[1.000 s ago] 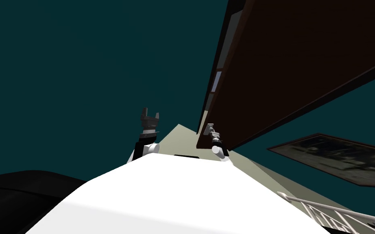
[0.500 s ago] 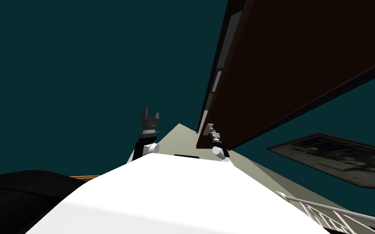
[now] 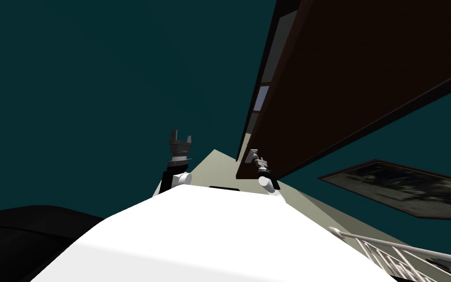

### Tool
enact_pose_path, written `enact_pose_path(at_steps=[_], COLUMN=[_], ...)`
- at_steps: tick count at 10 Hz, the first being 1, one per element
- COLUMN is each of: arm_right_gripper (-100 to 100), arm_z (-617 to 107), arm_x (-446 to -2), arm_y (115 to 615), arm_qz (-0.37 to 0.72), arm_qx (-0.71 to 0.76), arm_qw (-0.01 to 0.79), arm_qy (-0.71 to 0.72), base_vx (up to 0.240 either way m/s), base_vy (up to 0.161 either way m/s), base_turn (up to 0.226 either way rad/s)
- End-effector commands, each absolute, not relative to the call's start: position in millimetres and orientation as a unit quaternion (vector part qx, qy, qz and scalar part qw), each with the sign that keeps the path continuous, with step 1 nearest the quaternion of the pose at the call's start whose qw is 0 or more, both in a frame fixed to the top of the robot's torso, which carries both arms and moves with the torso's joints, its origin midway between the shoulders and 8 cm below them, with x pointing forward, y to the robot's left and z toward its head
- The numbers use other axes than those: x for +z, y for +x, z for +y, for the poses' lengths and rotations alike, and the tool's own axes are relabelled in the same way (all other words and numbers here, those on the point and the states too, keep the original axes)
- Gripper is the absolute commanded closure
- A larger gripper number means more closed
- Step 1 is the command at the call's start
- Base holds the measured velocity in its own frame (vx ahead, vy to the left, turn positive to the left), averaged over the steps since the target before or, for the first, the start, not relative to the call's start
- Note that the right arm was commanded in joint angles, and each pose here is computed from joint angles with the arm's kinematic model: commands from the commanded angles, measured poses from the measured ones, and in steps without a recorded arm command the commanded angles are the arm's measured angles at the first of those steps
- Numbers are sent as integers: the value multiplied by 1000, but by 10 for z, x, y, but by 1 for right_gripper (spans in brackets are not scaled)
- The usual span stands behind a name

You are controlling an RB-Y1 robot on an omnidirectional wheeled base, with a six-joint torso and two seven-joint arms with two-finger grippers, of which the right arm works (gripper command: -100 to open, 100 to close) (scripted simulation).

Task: Pull the door open

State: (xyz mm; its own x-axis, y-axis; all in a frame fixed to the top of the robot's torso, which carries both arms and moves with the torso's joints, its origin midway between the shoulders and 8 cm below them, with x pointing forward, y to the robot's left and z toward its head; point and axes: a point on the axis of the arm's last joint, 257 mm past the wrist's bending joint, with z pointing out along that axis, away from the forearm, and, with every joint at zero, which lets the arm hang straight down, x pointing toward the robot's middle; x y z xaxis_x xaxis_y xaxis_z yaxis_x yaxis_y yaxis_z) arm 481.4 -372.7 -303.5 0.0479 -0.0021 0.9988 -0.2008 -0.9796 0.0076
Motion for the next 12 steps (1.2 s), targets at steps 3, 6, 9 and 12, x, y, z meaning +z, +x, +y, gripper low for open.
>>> enact_pose_path(at_steps=[3,6,9,12], arm_right_gripper=[100,100,-100,-100], arm_z=[-3678,-3678,-3526,-3467], arm_x=[-3026,-3026,-3003,-2995], arm_y=[4826,4826,4815,4811], arm_qz=[-69,-69,-57,-52], arm_qx=[688,688,694,696], arm_qw=[69,69,58,54], arm_qy=[719,719,715,714], base_vx=[-7,-3,-190,-92], base_vy=[-6,0,-79,-65], base_turn=[13,-1,154,52])
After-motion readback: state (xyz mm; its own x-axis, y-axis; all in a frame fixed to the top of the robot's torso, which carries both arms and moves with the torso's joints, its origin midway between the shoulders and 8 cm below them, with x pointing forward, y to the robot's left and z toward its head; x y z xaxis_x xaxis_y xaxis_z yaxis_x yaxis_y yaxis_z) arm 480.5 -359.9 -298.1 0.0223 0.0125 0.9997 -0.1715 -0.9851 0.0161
